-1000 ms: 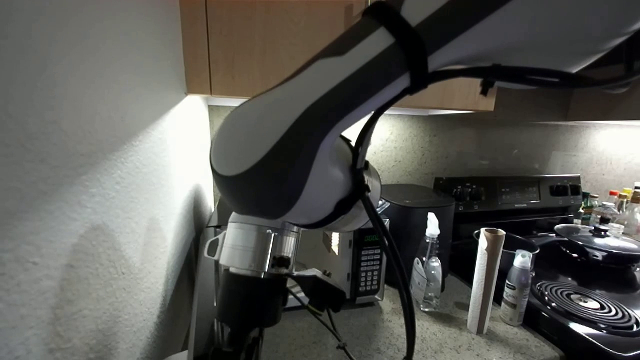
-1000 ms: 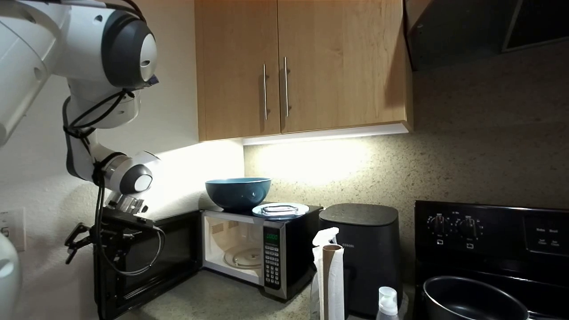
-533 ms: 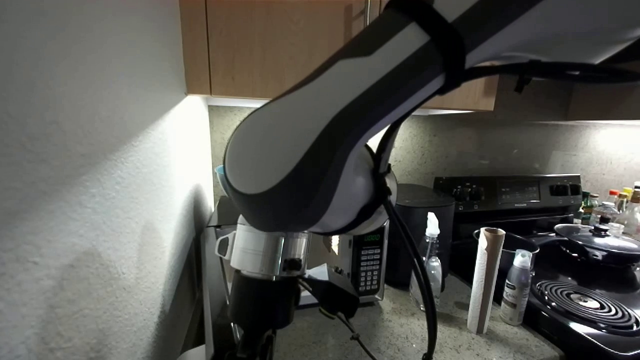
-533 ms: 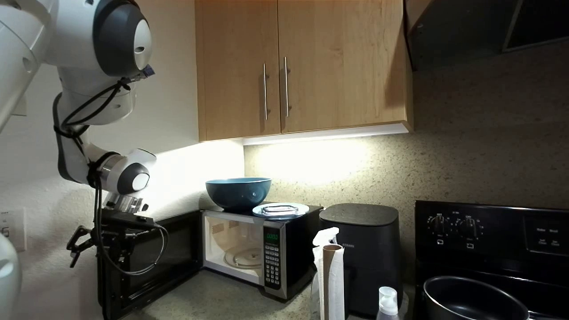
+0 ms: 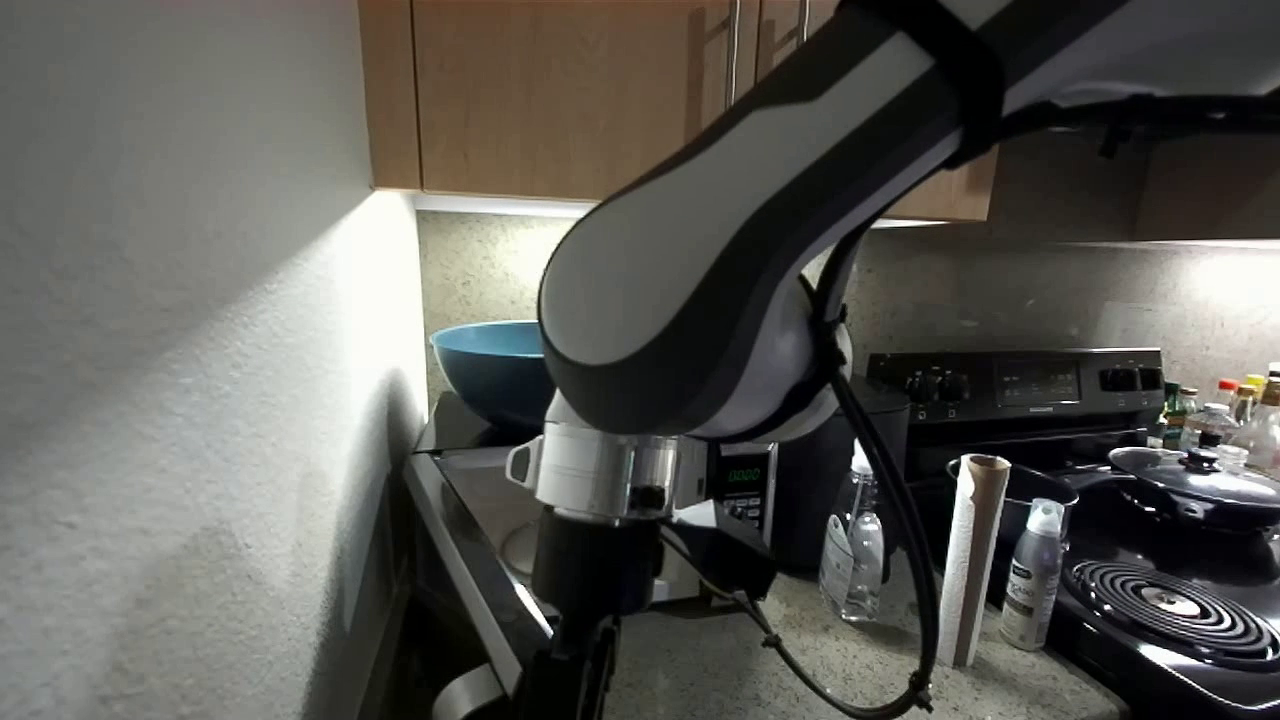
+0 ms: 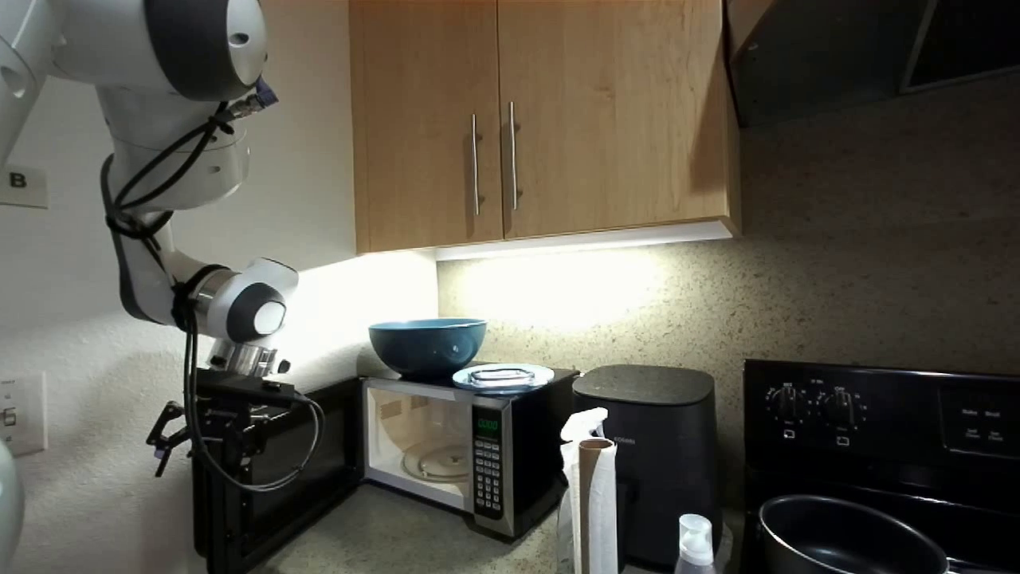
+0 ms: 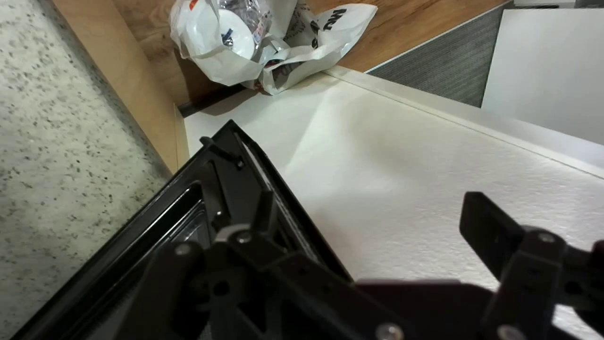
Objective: Close the microwave door
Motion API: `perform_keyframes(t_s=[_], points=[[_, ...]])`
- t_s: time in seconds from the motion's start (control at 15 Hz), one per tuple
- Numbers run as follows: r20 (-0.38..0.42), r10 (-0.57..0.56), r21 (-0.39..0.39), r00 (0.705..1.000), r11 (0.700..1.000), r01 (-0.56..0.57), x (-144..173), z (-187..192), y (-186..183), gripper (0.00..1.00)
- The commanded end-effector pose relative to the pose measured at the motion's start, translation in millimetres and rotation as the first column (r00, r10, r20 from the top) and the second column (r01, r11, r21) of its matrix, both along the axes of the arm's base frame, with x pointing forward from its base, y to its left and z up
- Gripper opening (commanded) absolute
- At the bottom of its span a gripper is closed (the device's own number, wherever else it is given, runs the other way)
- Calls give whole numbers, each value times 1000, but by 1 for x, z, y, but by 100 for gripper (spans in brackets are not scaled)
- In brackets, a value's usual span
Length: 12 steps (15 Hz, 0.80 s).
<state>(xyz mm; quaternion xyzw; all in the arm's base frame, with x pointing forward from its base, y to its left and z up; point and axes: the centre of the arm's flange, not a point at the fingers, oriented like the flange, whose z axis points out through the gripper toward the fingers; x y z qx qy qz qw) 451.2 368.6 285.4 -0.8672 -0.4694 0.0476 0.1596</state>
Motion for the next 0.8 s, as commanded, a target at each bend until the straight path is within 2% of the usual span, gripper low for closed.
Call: perform_keyframes(t_s=[0.0, 0.13, 0.27, 0.33, 0.4, 0.53, 0.73], points=[[100, -120, 47, 988, 992, 116, 27, 43, -39, 100], [89, -188, 77, 978, 980, 181, 32, 59, -58, 100], [132, -270, 133, 954, 958, 253, 42, 86, -71, 100], [181, -299, 146, 937, 950, 275, 44, 97, -74, 100], [123, -240, 113, 963, 967, 227, 50, 75, -63, 100], [138, -249, 120, 959, 965, 234, 53, 85, -67, 100], [126, -242, 114, 962, 967, 229, 52, 77, -64, 100]])
